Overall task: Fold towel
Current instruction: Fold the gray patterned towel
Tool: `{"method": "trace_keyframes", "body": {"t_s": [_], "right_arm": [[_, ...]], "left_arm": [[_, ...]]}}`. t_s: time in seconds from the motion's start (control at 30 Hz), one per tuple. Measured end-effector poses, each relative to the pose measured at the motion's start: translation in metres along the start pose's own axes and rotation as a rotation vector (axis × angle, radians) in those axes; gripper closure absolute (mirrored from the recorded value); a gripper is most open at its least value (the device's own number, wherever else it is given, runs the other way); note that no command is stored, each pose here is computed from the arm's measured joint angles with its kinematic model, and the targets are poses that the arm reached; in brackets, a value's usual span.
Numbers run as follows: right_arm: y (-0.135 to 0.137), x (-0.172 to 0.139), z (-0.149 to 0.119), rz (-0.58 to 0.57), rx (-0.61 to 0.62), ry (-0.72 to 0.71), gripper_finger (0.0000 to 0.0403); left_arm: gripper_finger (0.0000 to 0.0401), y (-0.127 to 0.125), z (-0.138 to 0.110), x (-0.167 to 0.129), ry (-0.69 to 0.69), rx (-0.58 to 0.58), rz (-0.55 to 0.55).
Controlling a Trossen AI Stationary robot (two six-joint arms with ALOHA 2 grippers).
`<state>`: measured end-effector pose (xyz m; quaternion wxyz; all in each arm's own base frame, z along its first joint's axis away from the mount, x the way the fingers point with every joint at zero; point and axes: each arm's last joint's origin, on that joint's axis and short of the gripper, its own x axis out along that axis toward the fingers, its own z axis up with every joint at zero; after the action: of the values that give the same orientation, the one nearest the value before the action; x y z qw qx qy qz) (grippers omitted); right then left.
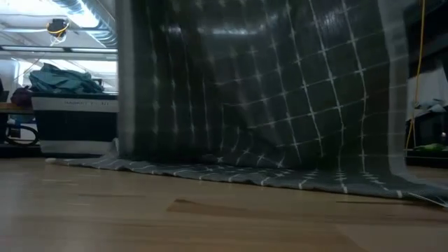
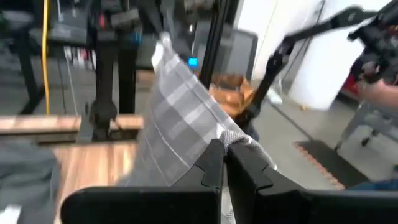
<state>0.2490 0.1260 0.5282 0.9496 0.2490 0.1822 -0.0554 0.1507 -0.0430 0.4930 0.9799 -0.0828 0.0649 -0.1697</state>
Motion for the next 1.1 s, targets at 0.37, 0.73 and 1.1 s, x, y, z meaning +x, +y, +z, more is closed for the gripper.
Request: {"method": "trace_keyframes", "body": {"t_s": [0.37, 0.73, 1.1], "right_arm": [[0.002, 0.001, 0.000, 0.028, 0.006, 0.010, 0.0403], [0.014, 0.028, -0.017, 0.130, 0.076, 0.187, 0.0403], [0.025, 0.060, -0.040, 0.184, 0.103, 0.386, 0.0403]], "left_arm": [[0.0401, 0.000, 0.008, -0.043, -0.110, 0.230, 0.098], [0.0401, -0.005, -0.019, -0.054, 0.154, -0.149, -0.006], [0.0401, -0.008, -0.036, -0.054, 0.357, -0.281, -0.036]]}}
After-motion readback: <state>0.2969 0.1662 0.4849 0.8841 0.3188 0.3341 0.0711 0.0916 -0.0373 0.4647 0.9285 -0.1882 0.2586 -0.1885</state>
